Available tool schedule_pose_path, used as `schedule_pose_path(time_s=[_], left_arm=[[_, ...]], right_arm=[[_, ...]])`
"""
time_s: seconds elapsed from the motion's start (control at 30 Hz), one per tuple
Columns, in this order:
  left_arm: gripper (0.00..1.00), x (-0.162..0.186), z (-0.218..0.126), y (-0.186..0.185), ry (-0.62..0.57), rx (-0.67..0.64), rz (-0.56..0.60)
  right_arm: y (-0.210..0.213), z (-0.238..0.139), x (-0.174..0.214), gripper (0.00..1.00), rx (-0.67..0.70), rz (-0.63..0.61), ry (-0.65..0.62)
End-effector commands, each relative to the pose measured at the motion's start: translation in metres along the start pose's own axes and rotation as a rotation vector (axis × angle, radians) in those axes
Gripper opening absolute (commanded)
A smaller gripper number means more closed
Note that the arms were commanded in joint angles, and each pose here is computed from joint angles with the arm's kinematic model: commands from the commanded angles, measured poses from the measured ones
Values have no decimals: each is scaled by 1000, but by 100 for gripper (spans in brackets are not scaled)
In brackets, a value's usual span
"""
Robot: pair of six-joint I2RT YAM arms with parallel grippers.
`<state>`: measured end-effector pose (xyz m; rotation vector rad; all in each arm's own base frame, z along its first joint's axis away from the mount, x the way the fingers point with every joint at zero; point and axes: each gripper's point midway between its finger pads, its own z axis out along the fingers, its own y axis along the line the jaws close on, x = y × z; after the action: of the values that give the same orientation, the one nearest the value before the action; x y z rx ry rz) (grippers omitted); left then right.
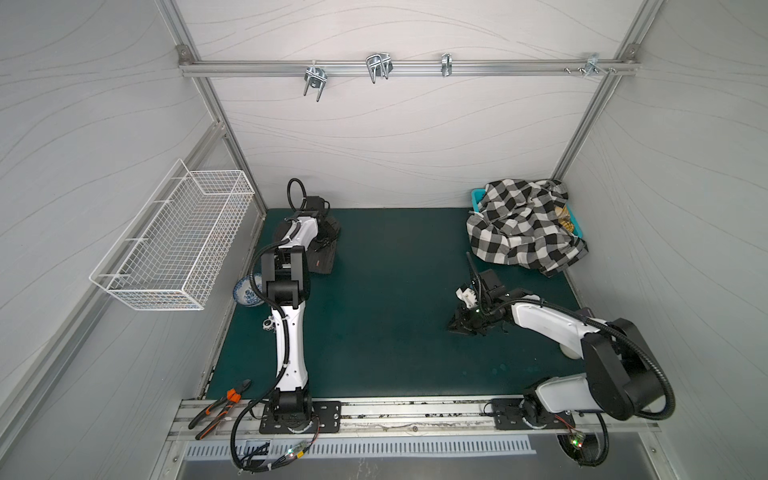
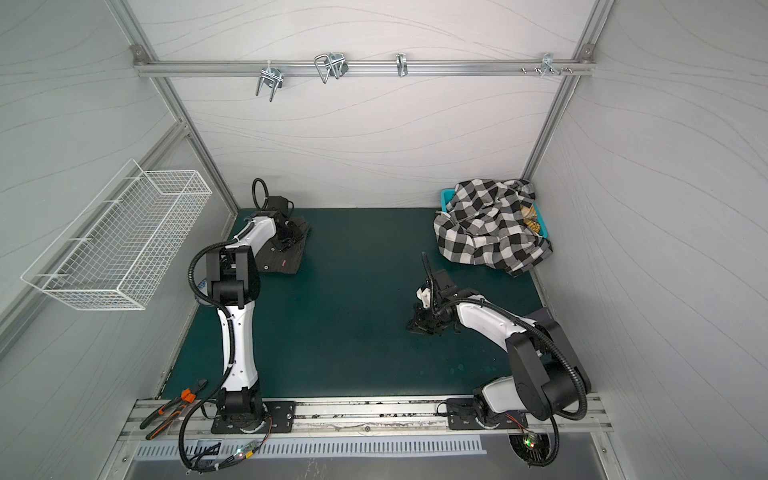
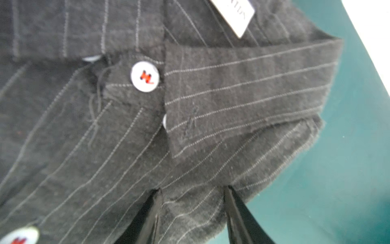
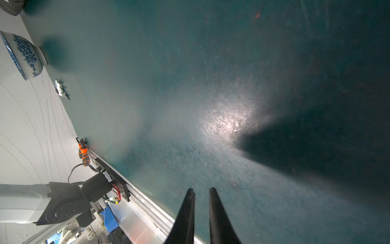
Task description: Fold and stack the long sleeve shirts
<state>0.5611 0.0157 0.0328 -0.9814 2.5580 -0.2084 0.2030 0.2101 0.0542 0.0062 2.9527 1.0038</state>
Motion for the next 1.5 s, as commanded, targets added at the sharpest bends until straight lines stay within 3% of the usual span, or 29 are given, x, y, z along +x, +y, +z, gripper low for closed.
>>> schedule_pose_path(time_s=[0.0, 0.17, 0.4, 0.47, 0.57, 0.77, 0.87, 0.93, 1.03, 1.17, 1.3, 1.47], left_arm=[[50, 4, 9, 8, 8, -42, -6], [60, 0, -21, -11, 3, 40, 2], [74, -1, -123, -56, -70, 193, 69], [78, 7, -157, -64, -88, 232, 100], [94, 26, -204, -69, -111, 293, 148], [97, 73, -270, -30, -167, 342, 231], [96, 85, -288, 13, -272, 267, 252], [96, 87, -291, 46, -389, 192, 247], [99, 93, -270, 92, -542, 82, 277], [99, 104, -225, 142, -616, -101, 331], [99, 93, -201, 160, -657, -183, 324], [99, 81, -157, 164, -634, -137, 294]], right_arm=[[-5, 2, 4, 16, 19, 13, 9], [-1, -3, 4, 16, 22, 0, -4], [18, -44, 1, 18, 49, -45, -92], [26, -66, -2, 22, 65, -68, -147], [34, -101, -6, 34, 113, -95, -238], [39, -185, -20, 54, 203, -110, -517], [43, -221, -24, 62, 203, -147, -684], [39, -233, -26, 70, 210, -159, -782], [14, -242, -28, 77, 265, -152, -944], [-34, -246, -29, 99, 441, -147, -1109], [-92, -240, -39, 99, 712, -71, -1170], [-142, -223, -70, 99, 884, 36, -1108]])
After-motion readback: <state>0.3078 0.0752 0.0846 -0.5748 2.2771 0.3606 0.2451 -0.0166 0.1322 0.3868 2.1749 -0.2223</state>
